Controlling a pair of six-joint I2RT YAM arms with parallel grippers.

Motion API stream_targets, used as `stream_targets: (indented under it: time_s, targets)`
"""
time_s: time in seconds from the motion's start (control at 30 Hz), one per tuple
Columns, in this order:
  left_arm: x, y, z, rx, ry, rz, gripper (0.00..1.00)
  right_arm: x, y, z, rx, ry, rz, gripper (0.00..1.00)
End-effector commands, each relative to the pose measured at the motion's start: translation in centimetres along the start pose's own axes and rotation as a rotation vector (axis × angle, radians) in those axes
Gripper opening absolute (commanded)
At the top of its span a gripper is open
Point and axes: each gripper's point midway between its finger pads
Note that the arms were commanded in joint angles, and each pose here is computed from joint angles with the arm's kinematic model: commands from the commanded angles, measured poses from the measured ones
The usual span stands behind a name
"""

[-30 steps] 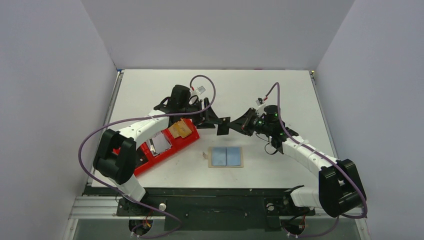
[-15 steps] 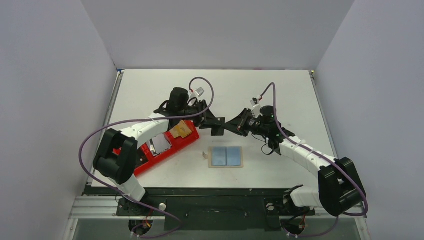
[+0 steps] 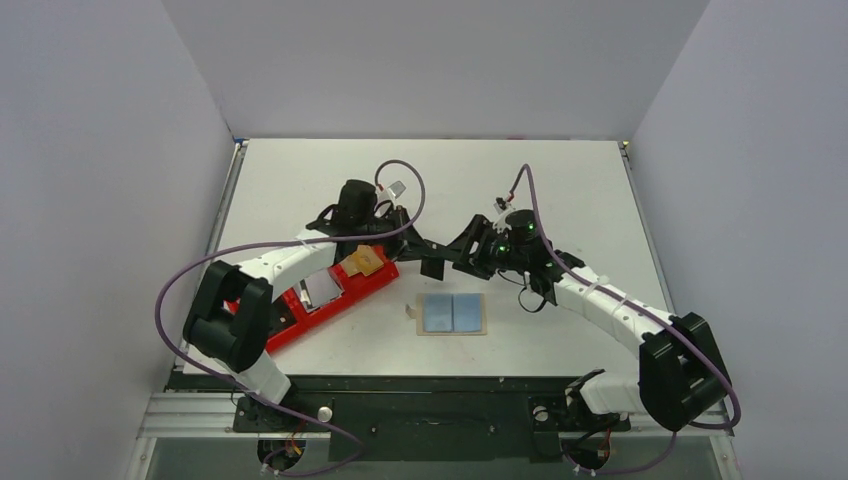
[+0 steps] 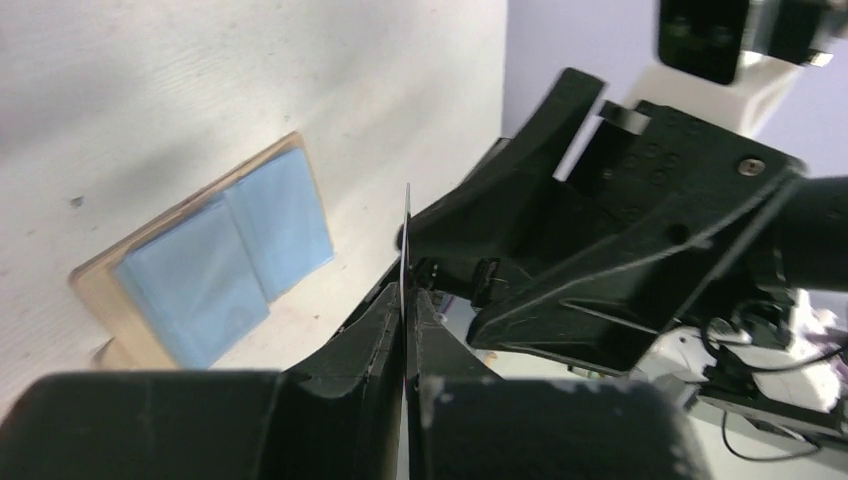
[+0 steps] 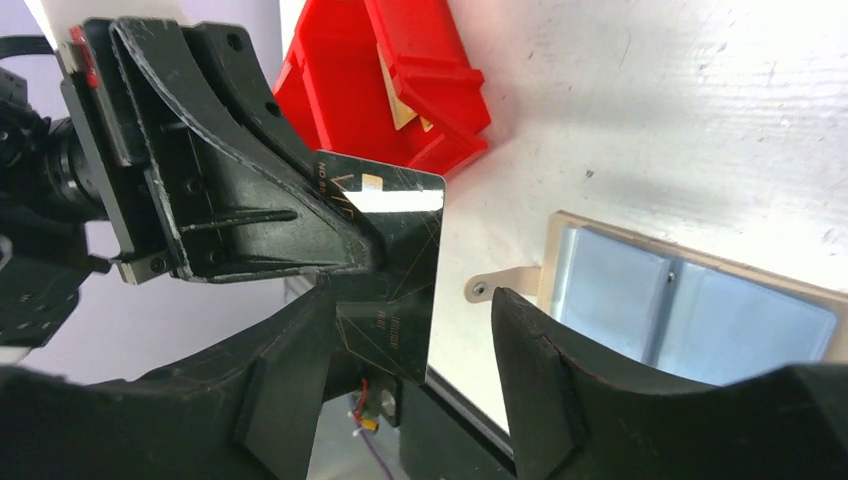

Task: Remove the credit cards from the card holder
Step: Place the credit card in the storage box.

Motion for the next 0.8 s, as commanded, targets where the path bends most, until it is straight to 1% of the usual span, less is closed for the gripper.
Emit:
stream_targets:
  time_s: [0.0,0.1,0.13,0.17,0.2,0.23,0.33,0.37,0.4,0.43,0.47,0.77]
  targets:
    - [-2.3,-1.1,-0.1,0.074,-0.122,-0.074,0.00,-0.9,-1.7,0.0,-0.104,0.086,-0.086,0.56]
    - [-3.7,-1.8,0.9,0.100,-0.216,-0.119,0.00,-1.2,-2.3,-0.4,-0.121,0.121,-0.124,0.58]
    - [-4.4,-1.8,1.5,0.083,-0.259,-0.122,0.00,-1.3,-2.6,-0.5,-0.134,0.130,-0.142,0.58]
    - [-5.2,-2.4,1.8,0.103,-0.300,-0.158,0.00,-1.4,-2.7,-0.7,-0.138,0.143,-0.145,0.60]
    - [-6.1,-2.5,2.5,0.085,-0.339,-0.168,0.00,-1.6,-3.0,-0.7,-0.156,0.153,-0.161,0.61]
    - [-7.1,-2.9,2.8,0.098,-0.374,-0.200,0.00,-1.7,-3.0,-0.9,-0.162,0.166,-0.162,0.62]
    - [-10.6,-3.7,5.1,0.065,-0.516,-0.270,0.00,-2.0,-3.3,-1.2,-0.188,0.186,-0.185,0.65]
    - [-11.7,-3.9,5.1,0.079,-0.539,-0.292,0.00,-2.1,-3.3,-1.4,-0.194,0.193,-0.188,0.66]
    - [-13.1,-4.0,6.3,0.055,-0.604,-0.312,0.00,-2.3,-3.4,-1.5,-0.199,0.199,-0.196,0.67]
    - [-14.0,-4.0,6.3,0.064,-0.623,-0.329,0.00,-2.3,-3.4,-1.7,-0.207,0.203,-0.197,0.68]
    - [-15.2,-4.0,7.2,0.041,-0.673,-0.347,0.00,-2.5,-3.5,-1.9,-0.212,0.210,-0.206,0.69]
    - [-23.0,-3.0,11.1,-0.030,-1.004,-0.469,0.00,-2.6,-3.6,-3.2,-0.264,0.269,-0.198,0.70]
Point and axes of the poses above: each gripper's point midway between its finger pads, its own x axis out along the fingers, its own z axis along the line the jaws close on, y = z × x, and after that the axes turned 4 degrees about x, right-handed
